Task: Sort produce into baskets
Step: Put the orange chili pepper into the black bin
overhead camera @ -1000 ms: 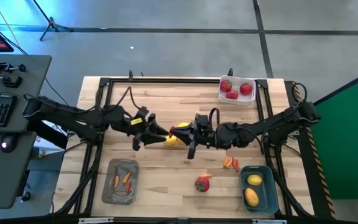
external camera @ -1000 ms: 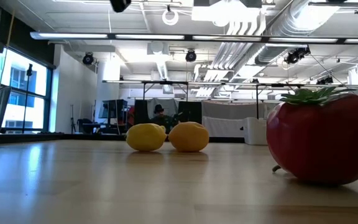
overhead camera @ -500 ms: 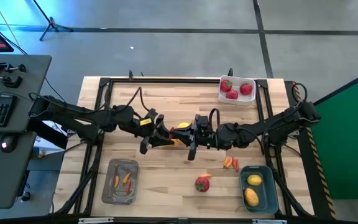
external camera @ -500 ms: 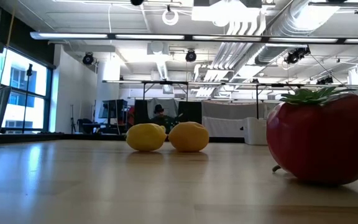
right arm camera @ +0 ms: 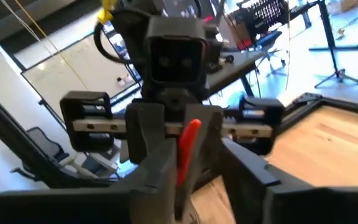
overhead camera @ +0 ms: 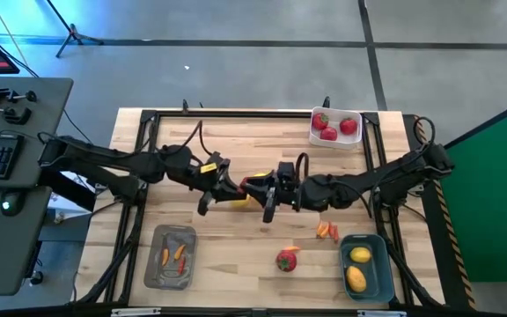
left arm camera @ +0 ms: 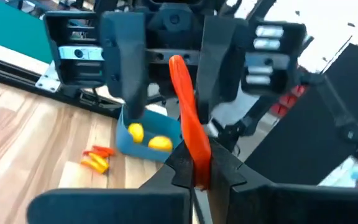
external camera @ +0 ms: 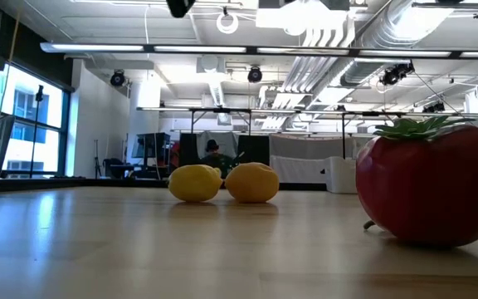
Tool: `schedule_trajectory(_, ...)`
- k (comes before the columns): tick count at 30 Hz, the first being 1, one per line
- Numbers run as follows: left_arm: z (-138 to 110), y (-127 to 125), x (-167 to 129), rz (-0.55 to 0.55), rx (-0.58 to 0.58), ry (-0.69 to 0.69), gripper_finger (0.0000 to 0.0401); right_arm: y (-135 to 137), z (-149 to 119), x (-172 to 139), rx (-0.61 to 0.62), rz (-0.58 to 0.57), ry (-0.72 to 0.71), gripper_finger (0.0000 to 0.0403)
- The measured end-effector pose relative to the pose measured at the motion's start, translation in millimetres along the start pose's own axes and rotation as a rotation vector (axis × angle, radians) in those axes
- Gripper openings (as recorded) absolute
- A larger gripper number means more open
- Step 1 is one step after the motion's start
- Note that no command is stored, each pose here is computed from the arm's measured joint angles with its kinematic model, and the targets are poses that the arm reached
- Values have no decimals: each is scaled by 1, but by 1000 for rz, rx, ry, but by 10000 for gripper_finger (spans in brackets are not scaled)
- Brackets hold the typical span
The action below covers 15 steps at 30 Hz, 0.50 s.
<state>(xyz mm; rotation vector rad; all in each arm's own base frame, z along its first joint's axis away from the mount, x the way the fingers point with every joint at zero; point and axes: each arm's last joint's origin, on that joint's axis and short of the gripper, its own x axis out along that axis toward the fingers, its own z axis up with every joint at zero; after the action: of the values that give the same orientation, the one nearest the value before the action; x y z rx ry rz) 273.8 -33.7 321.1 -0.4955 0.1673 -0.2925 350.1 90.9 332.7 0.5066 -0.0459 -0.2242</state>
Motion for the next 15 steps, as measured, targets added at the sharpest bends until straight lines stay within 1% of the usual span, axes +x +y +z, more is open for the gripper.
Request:
schedule_trajectory(4,-3,-3,-14,11,30,93,3,-3,-5,0,-28,-19,50,167)
schedule_trajectory(8,-8,-11,-32,32,-3,188,2,-6,-8,0,-44,-41,87,203)
schedule_trajectory(12,-15,-24,-54,45,-75,291,2,-15,-8,4,-68,-21,149,223)
schedule_trajectory(15,-27,-37,-68,60,-148,391,1,-25,-12,6,-85,2,264,227)
